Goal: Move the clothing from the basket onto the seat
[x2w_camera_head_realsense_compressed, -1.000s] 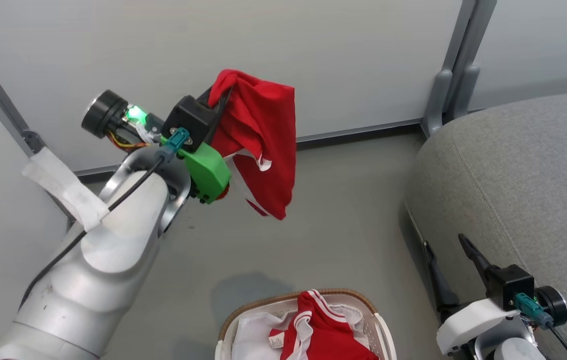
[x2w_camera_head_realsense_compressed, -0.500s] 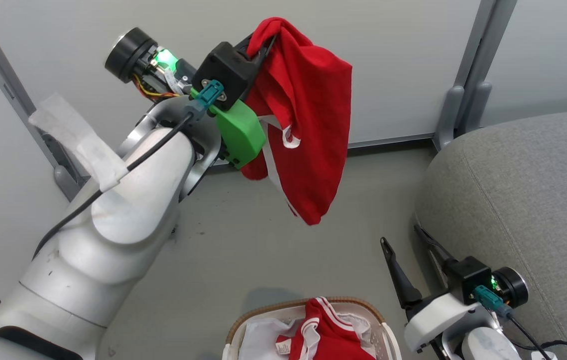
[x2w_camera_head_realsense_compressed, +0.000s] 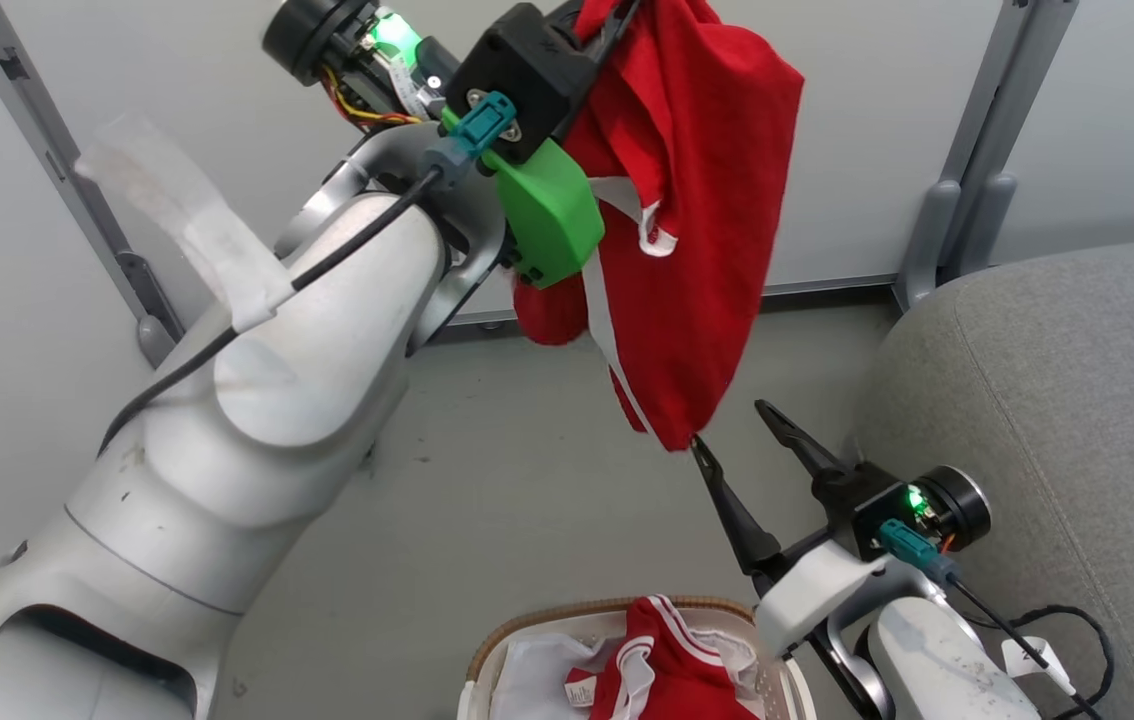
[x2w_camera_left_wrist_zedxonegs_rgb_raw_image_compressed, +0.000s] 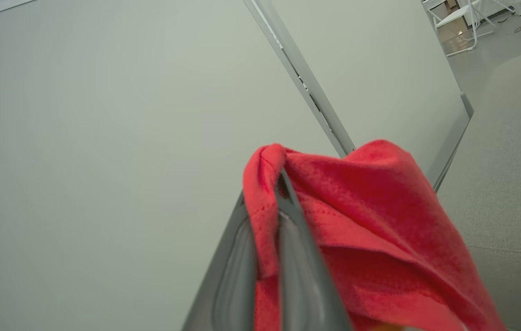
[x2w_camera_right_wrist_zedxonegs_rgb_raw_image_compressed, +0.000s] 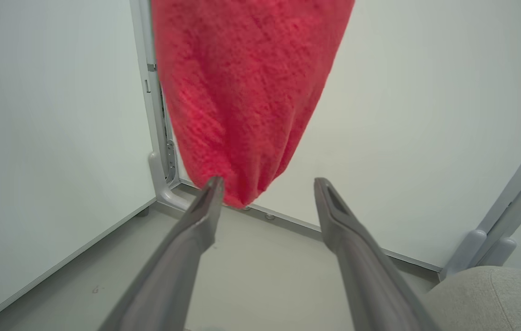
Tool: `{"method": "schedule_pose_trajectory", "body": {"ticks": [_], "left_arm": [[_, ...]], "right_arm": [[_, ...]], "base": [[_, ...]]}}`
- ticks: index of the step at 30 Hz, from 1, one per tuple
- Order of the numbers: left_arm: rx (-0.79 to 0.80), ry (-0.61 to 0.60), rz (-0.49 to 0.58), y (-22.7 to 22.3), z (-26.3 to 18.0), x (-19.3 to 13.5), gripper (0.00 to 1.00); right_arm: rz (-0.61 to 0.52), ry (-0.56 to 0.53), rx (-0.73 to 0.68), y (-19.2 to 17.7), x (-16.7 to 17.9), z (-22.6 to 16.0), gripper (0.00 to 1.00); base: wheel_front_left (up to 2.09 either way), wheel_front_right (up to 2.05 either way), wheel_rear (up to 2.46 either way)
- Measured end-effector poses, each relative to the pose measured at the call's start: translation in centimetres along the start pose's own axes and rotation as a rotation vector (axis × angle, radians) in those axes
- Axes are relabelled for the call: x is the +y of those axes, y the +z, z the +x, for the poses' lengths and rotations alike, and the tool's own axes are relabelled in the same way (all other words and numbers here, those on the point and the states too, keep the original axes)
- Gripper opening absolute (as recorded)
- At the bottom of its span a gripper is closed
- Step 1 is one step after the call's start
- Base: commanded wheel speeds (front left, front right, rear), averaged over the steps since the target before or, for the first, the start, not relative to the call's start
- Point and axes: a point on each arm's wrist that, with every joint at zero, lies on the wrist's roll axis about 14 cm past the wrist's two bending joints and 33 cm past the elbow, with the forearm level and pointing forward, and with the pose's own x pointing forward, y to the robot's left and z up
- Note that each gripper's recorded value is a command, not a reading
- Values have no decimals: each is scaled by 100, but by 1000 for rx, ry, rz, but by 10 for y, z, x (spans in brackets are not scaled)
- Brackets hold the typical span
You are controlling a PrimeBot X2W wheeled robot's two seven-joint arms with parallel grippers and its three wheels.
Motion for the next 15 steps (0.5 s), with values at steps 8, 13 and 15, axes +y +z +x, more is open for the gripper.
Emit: {"method": "schedule_pose_trajectory", "body": {"ticks": [8,13,15], "left_arm": [[-36,-44,-6,20,0,-18,0],[-67,-59,-12,33,-2,-23,0],[-74,-62,-12,36,-3,-24,0]], "right_arm": [[12,75,-11,4,23,11,100],[6,64,-31,11,19,15,100],[-8,56,-46,17,14,19,100]], "base": [[0,0,0],[0,0,0],[0,0,0]]}}
